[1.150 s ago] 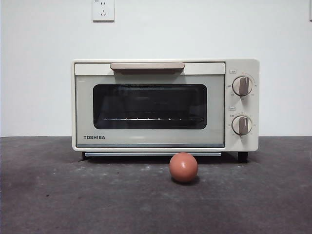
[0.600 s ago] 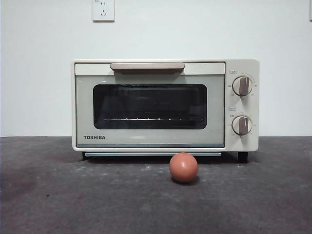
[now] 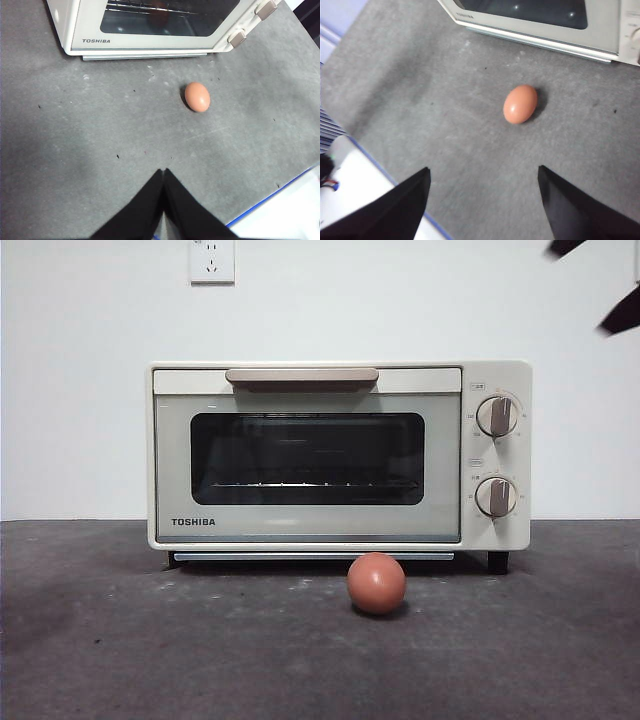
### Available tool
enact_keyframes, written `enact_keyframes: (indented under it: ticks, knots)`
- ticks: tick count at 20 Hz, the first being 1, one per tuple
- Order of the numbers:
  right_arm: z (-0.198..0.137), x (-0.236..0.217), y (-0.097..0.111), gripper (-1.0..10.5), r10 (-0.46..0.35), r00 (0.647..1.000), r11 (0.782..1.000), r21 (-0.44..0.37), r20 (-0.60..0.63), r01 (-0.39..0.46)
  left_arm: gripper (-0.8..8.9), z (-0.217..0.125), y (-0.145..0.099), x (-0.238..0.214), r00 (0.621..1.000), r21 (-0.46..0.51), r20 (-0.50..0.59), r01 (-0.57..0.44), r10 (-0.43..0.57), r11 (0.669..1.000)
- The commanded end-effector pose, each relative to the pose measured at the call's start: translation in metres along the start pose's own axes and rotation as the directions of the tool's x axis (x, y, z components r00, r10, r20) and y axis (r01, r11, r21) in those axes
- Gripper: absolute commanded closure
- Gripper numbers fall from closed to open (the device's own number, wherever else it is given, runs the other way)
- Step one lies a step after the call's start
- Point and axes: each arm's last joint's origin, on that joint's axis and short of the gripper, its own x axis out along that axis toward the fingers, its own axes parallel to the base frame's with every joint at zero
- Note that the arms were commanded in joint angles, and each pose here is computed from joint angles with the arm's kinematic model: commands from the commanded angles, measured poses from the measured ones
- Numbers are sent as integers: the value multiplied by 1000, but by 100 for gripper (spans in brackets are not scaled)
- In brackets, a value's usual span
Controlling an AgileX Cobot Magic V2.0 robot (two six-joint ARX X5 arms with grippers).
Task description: Eggoven
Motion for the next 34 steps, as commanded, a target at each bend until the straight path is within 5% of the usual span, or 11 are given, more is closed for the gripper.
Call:
enact_keyframes:
  ticks: [1, 6, 15, 29, 34]
  knots:
    - [11, 23, 4, 602, -48, 999, 998, 40, -22, 49, 806, 6, -3, -4, 999, 38, 31, 11, -12, 999]
    - [18, 89, 12, 603, -149, 986, 986, 67, -76, 154, 806, 7, -4, -4, 999, 44, 40, 11, -13, 999]
    - [11, 178, 2, 603, -212, 968, 967, 117, -134, 228, 806, 7, -4, -4, 999, 44, 41, 11, -13, 999]
    - [7, 231, -16, 604, -294, 927, 940, 107, -232, 325, 806, 7, -5, -2, 999, 54, 29, 28, -29, 998]
    - [6, 231, -15, 717, -313, 921, 935, 96, -231, 342, 806, 7, -5, -2, 999, 55, 30, 28, -30, 998]
